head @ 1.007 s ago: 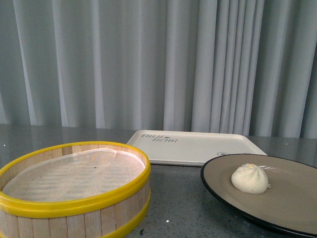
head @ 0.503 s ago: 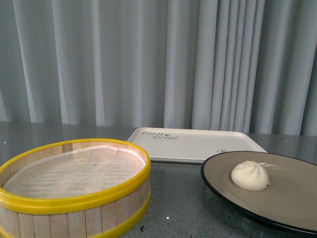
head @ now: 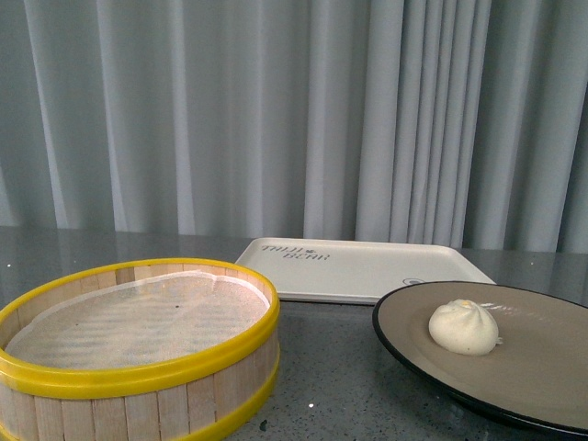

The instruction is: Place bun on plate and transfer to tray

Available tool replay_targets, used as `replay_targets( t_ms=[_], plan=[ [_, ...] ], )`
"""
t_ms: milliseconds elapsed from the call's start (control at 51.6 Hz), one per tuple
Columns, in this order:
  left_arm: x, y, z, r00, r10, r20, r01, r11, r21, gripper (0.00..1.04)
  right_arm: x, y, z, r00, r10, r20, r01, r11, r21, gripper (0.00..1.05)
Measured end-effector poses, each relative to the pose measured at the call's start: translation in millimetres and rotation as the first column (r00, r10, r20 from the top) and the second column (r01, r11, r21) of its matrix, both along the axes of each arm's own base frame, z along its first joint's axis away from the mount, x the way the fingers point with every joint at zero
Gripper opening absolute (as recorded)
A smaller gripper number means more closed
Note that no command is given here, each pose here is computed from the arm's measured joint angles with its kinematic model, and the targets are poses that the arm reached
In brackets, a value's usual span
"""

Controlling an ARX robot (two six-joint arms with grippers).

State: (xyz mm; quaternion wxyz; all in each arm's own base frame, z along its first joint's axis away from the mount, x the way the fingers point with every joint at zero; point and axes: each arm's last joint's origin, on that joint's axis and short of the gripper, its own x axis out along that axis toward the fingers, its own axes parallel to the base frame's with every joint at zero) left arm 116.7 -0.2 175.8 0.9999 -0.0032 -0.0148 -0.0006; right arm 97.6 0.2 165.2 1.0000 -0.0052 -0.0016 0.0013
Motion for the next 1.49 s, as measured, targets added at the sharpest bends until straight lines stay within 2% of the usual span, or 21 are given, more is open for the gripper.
replay_targets(
  t_ms=[484,542,620,833,949,1278,1491],
  plan=[
    [-10.6,0.0,-0.7,1.0,0.0,0.0,0.0,1.0,0.0,0.04,0.0,0.0,0.0,1.0,0.0,0.0,0.0,1.0,0.0,0.96],
    [-16.8,0.0,-5.4,0.999,0.0,-0.035,0.0,1.0,0.001,0.04,0.0,0.0,0.0,1.0,0.0,0.0,0.0,1.0,0.0,0.96],
    [-20.4,0.0,-3.1,1.0,-0.001,-0.002,0.001,1.0,0.001,0.04,0.0,0.0,0.0,1.0,0.0,0.0,0.0,1.0,0.0,0.96],
    [-20.4,0.0,-3.6,1.0,-0.001,-0.007,0.001,1.0,0.0,0.06,0.0,0.0,0.0,1.0,0.0,0.0,0.0,1.0,0.0,0.96],
    [-20.4,0.0,-3.6,1.0,-0.001,-0.007,0.001,1.0,0.001,0.23,0.0,0.0,0.0,1.0,0.0,0.0,0.0,1.0,0.0,0.96],
    [-20.4,0.0,-3.6,1.0,-0.001,-0.006,0.001,1.0,0.001,0.98,0.0,0.0,0.0,1.0,0.0,0.0,0.0,1.0,0.0,0.96],
    [-20.4,0.0,-3.6,1.0,-0.001,-0.006,0.001,1.0,0.002,0.98,0.0,0.0,0.0,1.0,0.0,0.0,0.0,1.0,0.0,0.96]
  ],
)
